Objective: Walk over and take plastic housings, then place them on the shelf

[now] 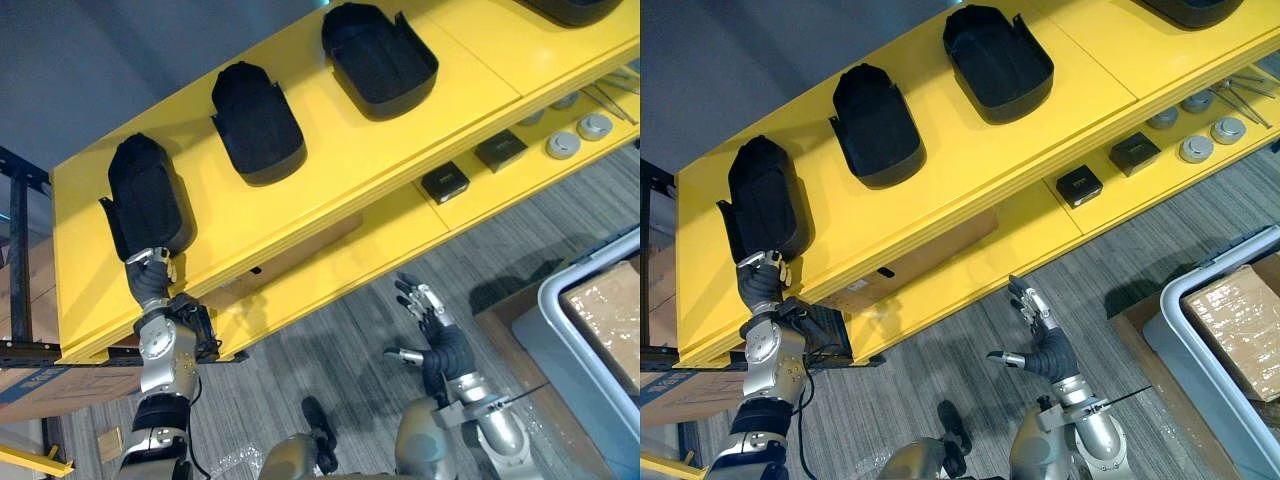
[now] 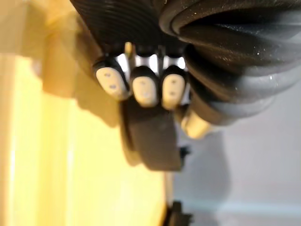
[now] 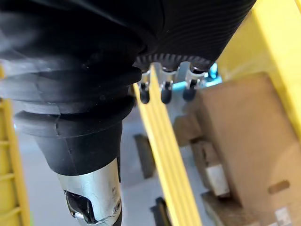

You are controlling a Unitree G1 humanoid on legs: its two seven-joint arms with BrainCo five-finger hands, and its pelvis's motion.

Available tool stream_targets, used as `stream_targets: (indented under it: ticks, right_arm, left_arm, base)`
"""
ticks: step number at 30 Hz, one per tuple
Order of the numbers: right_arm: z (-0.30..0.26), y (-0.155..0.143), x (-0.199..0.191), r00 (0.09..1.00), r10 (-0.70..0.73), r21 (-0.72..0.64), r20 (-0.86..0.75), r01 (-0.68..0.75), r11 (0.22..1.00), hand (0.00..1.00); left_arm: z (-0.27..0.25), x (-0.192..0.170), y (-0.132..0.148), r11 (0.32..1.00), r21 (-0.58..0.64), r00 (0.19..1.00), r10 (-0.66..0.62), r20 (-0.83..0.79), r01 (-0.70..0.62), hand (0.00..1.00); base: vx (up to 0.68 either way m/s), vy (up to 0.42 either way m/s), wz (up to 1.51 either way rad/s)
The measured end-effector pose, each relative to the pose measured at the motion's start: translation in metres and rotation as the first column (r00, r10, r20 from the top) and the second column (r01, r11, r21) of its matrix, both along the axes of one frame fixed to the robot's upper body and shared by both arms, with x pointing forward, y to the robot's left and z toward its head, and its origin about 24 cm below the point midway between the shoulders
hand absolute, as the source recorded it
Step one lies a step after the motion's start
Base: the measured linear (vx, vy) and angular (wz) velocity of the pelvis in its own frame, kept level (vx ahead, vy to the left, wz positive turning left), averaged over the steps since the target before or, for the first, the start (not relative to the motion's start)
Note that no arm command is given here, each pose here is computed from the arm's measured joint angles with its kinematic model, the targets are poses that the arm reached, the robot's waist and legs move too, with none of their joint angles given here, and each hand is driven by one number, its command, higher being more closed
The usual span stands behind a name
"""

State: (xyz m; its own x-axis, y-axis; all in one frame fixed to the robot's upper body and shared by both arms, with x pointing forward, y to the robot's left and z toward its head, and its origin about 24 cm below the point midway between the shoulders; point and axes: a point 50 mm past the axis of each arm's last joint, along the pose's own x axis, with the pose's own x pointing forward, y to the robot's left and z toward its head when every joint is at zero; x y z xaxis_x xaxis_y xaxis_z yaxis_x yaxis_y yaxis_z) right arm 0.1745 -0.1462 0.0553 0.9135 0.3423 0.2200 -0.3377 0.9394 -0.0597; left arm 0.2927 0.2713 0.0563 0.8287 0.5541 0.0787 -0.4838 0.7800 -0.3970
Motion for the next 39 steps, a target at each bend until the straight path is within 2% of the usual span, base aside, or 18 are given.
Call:
stream_targets:
  ticks: [7,14,22,23,30,32,35,36,37,39]
  right_arm:
    - [0.003,0.004,0.003,0.999,0.038,-0.009,0.017,-0.038,0.999,0.0]
    - [0.019,0.012,0.001,0.994,0.071,0.012,0.082,-0.072,0.997,0.0]
    - [0.017,0.016,-0.004,0.994,0.09,0.024,0.066,-0.091,0.996,0.0]
    - [0.018,0.017,-0.005,0.993,0.092,0.027,0.067,-0.094,0.995,0.0]
    - [0.022,0.018,-0.008,0.991,0.089,0.043,0.102,-0.094,0.995,0.0]
    - [0.021,0.017,-0.011,0.992,0.069,0.057,0.104,-0.075,0.996,0.0]
    - [0.015,0.011,-0.02,0.996,0.015,0.076,0.084,-0.021,0.997,0.0]
    - [0.012,0.011,-0.024,0.997,-0.003,0.086,0.075,-0.003,0.996,0.0]
    - [0.01,0.011,-0.026,0.998,-0.013,0.089,0.069,0.006,0.996,0.0]
    - [-0.005,0.011,-0.028,0.999,-0.04,0.093,0.012,0.038,0.995,0.0]
  left_arm:
    - [0.015,0.012,0.015,0.998,0.051,1.0,0.023,0.003,-0.023,1.0]
    - [0.021,0.015,0.018,0.997,-0.001,0.997,0.075,0.022,-0.075,1.0]
    - [0.022,0.013,0.026,0.989,-0.058,0.99,0.136,0.026,-0.135,1.0]
    - [0.022,0.013,0.026,0.988,-0.066,0.99,0.138,0.026,-0.136,0.0]
    - [0.027,0.006,0.033,0.983,-0.057,0.98,0.177,0.092,-0.172,0.0]
    - [0.025,-0.007,0.034,0.981,-0.02,0.972,0.193,0.132,-0.192,0.0]
    - [0.019,-0.051,0.015,0.963,0.033,0.946,0.255,0.199,-0.266,0.0]
    - [0.01,-0.078,0.001,0.948,0.02,0.932,0.309,0.189,-0.318,1.0]
    - [0.003,-0.092,-0.005,0.937,0.013,0.925,0.344,0.16,-0.35,1.0]
    - [-0.03,-0.147,-0.016,0.859,0.024,0.859,0.512,-0.034,-0.511,1.0]
  base:
    - [-0.02,-0.004,-0.06]
    - [0.01,-0.009,-0.06]
    - [0.0,-0.005,-0.01]
    - [0.02,-0.032,0.02]
    - [0.01,-0.011,0.02]
    - [0.04,-0.022,0.12]
    - [0.05,-0.022,0.32]
    - [0.04,-0.012,0.36]
    - [0.08,-0.012,0.47]
    - [0.07,-0.006,0.59]
